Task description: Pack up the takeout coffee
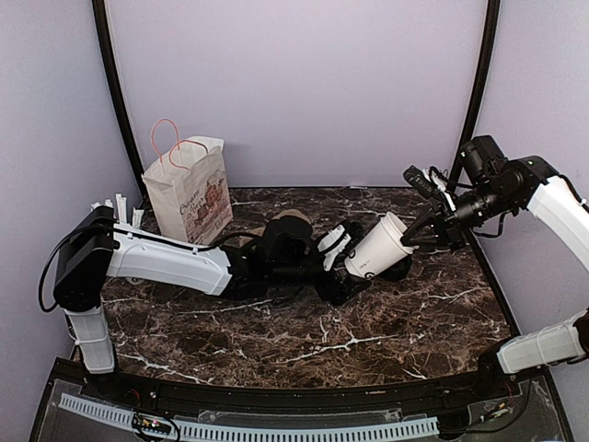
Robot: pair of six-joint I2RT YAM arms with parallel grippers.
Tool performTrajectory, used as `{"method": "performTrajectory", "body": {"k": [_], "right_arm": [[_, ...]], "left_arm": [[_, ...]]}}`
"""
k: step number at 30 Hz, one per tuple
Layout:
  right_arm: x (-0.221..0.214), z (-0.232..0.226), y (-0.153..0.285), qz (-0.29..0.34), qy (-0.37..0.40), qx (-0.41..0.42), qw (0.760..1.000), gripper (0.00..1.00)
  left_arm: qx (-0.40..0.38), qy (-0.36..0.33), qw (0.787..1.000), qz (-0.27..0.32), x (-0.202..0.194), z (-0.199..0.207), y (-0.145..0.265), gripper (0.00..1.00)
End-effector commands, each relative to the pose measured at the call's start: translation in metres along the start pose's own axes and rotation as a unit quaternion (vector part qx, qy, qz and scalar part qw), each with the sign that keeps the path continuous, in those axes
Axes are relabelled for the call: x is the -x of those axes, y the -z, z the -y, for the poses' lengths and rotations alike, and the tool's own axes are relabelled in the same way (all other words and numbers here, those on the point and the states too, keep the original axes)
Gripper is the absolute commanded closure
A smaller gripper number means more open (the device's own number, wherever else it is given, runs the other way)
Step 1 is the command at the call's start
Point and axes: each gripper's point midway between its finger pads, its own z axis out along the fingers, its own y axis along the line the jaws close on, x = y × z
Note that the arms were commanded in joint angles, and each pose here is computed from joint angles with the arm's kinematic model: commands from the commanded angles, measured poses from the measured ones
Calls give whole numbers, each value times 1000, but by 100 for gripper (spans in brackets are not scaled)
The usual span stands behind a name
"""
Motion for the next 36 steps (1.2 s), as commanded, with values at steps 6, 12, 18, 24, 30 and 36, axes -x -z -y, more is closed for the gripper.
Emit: {"method": "performTrajectory", "body": {"k": [6, 12, 18, 24, 30, 36], "right_arm": [[0, 5, -4, 2, -5, 5, 1000, 100], [0, 7, -5, 1, -6, 4, 1000, 100], [5, 12, -3, 4, -5, -3, 1000, 100], [18, 26, 11, 4, 6, -48, 999, 100], [33, 34, 29, 9, 23, -85, 996, 100], [33, 44, 35, -4, 24, -98, 995, 100]], "left_arm": [[9, -32, 999, 9, 5, -2, -2, 16], [6, -46, 999, 6, 3, 0, -2, 21], [1, -43, 999, -7, -9, 2, -4, 29], [0, -19, 999, -28, -34, 2, -3, 32], [-1, -8, 999, -51, -67, 3, 5, 35], [-5, -6, 998, -58, -83, 6, 10, 38]]}}
